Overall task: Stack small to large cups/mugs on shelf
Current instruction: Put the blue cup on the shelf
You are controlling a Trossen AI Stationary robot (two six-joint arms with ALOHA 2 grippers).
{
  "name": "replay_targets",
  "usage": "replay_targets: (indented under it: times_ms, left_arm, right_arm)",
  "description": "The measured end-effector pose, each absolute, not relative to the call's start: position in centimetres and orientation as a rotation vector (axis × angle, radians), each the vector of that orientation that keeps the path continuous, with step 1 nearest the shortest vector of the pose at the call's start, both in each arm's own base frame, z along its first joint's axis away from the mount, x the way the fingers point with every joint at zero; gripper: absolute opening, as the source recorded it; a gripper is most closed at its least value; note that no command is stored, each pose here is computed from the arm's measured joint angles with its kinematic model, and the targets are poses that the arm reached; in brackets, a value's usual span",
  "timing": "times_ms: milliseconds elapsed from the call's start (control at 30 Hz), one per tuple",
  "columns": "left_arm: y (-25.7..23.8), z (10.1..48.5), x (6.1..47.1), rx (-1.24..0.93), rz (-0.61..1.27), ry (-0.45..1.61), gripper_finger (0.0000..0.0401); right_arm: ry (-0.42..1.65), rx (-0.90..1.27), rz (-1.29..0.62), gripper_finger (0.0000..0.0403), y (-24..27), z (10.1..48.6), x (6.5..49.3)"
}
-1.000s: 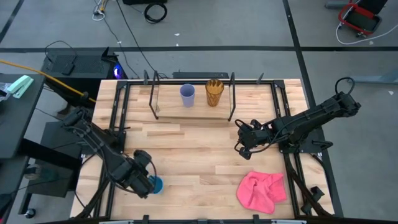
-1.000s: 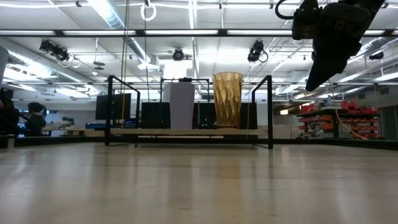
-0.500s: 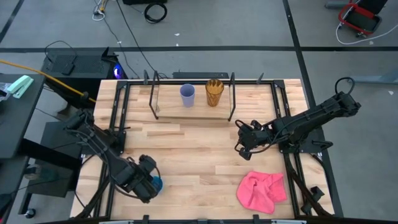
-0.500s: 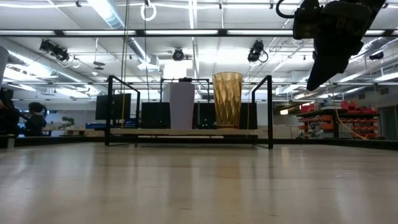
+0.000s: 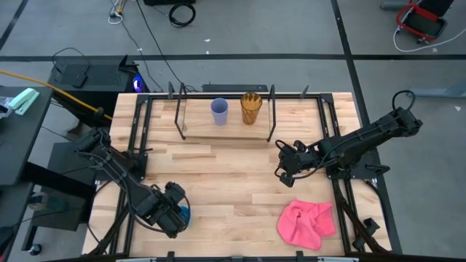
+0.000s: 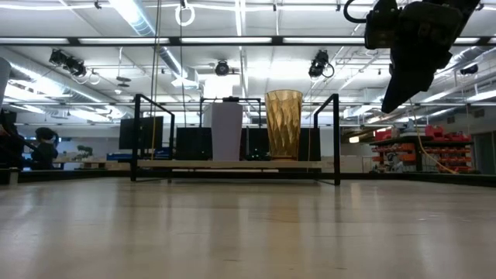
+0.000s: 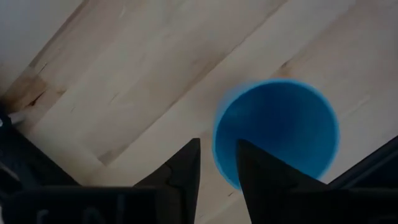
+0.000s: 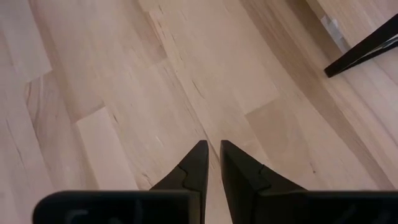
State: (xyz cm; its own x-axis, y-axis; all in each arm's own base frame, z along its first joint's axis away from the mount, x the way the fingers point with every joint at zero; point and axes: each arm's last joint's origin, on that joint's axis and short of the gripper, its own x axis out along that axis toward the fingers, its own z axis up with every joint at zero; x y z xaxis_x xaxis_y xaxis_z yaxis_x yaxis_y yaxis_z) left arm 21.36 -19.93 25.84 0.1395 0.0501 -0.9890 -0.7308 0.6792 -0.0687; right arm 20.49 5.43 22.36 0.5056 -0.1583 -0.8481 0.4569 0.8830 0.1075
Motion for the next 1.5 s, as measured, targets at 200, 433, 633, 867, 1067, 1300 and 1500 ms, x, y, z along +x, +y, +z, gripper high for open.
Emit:
replay_targets:
  times_ms: [200,433,633,867,1067,1300,1500]
  left_arm:
    - [-20.1,25.6,21.6,-0.638,0.622,1.317,0.0110]
    - [-20.3,24.9,22.0,-0.609,0.620,1.337,0.0110]
    - [-20.2,24.7,22.1,-0.607,0.630,1.338,0.0110]
    - [-20.5,23.9,22.6,-0.593,0.632,1.347,0.0110]
    - [-20.5,23.8,22.8,-0.583,0.626,1.354,0.0110]
    - [-20.6,23.4,23.0,-0.575,0.637,1.358,0.0110]
    - [-20.8,22.8,23.2,-0.565,0.641,1.368,0.0101]
  right_arm:
    - [0.975,0.339,-0.380,0.0050,5.4,22.4,20.5]
    - [0.975,0.339,-0.380,0.0050,5.4,22.4,20.5]
    - [0.976,0.337,-0.375,0.0050,5.5,22.4,20.5]
    - [0.976,0.337,-0.376,0.0050,5.5,22.4,20.5]
    - [0.970,0.339,-0.372,0.0050,5.5,22.4,20.5]
    - [0.969,0.338,-0.371,0.0050,5.5,22.4,20.5]
    - [0.970,0.338,-0.371,0.0050,5.5,22.4,20.5]
